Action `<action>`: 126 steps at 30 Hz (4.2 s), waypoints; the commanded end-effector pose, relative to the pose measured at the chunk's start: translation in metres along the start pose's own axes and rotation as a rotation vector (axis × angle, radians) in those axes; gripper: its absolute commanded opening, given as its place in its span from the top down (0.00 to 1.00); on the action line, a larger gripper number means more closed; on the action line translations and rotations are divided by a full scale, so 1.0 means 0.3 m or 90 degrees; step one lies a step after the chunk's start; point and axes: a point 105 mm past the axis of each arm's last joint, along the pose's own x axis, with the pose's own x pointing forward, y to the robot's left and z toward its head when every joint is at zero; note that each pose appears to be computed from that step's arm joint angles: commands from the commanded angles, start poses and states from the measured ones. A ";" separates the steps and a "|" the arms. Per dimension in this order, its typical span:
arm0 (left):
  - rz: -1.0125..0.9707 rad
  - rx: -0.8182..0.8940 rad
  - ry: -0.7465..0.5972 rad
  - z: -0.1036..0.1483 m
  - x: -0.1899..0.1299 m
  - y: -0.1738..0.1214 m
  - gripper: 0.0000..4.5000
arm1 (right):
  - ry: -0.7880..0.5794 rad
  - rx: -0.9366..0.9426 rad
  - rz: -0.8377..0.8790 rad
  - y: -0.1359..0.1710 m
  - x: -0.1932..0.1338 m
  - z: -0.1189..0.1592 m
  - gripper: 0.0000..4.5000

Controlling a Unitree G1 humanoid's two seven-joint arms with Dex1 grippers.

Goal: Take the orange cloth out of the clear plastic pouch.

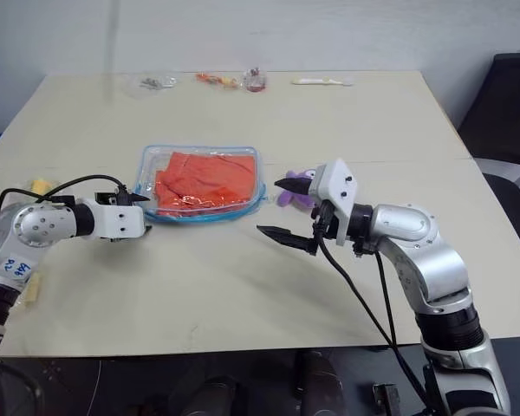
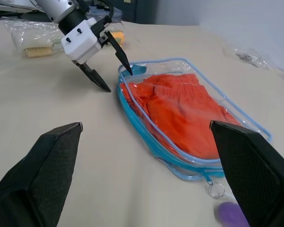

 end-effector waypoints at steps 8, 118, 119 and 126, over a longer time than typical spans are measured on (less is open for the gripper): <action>0.045 -0.007 -0.029 0.015 -0.029 0.039 1.00 | -0.014 -0.021 -0.001 -0.003 -0.017 0.032 0.00; -0.208 -0.569 -0.405 0.500 -0.484 -0.090 0.35 | 0.081 -0.045 -0.080 -0.009 -0.052 -0.100 0.86; -0.212 -0.567 -0.406 0.501 -0.481 -0.092 0.35 | 0.072 -0.050 -0.077 -0.001 -0.052 -0.091 0.86; -0.238 -0.564 -0.405 0.503 -0.464 -0.109 0.35 | 0.019 -0.202 0.068 0.121 -0.028 -0.056 0.86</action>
